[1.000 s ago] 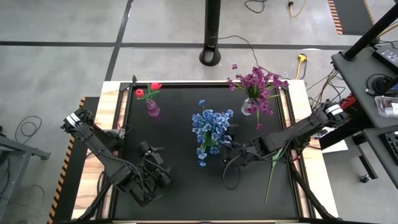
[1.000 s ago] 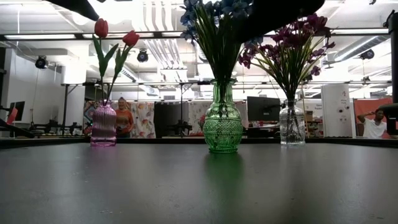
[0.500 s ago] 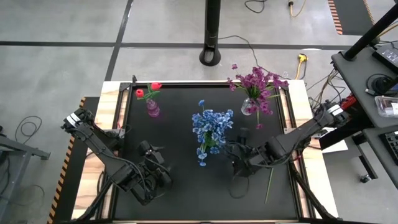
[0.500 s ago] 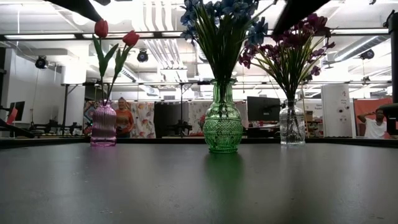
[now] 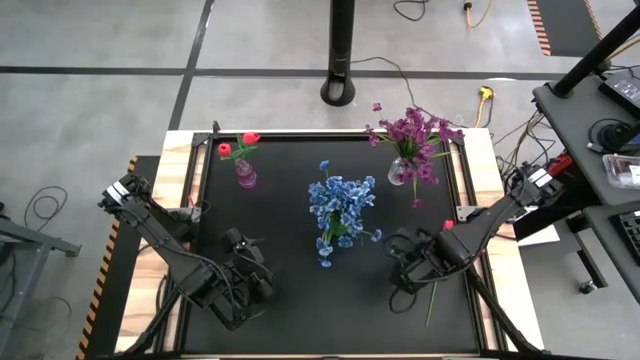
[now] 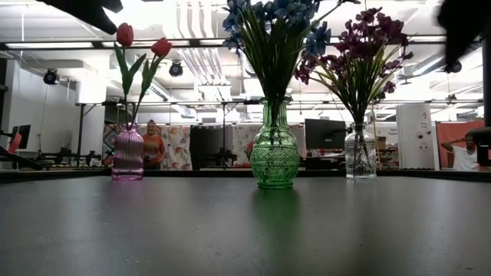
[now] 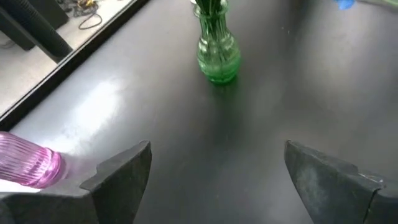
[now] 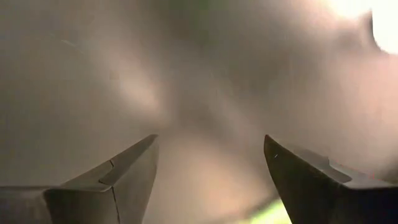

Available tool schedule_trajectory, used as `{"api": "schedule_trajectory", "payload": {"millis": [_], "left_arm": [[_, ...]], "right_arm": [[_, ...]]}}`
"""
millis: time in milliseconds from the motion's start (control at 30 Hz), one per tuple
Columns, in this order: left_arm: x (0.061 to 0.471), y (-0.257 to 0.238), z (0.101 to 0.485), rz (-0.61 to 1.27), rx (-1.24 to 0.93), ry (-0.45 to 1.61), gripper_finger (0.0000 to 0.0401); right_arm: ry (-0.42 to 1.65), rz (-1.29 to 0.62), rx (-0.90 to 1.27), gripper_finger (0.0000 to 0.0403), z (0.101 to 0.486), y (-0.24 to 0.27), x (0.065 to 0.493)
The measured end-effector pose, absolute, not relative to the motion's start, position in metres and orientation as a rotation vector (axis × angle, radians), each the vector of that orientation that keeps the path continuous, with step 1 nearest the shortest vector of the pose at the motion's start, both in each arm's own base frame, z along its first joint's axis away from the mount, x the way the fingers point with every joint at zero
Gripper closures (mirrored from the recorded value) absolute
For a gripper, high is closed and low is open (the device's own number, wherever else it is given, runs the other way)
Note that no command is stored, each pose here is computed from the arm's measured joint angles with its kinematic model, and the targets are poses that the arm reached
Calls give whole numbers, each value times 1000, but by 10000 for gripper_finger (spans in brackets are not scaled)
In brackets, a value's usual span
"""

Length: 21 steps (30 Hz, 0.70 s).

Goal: Sort flowers into vase by color
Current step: Put the pink tulip into the violet vase

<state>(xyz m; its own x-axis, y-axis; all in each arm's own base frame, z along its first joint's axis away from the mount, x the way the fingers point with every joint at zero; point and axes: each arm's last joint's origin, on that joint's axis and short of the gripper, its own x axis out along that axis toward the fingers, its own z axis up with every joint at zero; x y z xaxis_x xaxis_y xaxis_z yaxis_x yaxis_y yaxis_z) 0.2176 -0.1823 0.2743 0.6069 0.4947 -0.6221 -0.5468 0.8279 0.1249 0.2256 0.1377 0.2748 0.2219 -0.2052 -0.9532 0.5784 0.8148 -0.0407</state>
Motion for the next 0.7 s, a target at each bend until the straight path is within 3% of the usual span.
{"api": "schedule_trajectory", "payload": {"millis": [233,700], "left_arm": [[217,-183,273,582,-73,744,53],[217,-182,274,564,19,738,53]], "right_arm": [[1434,-833,633,122,263,139,204],[1457,-1133,656,136,202,127,177]]}}
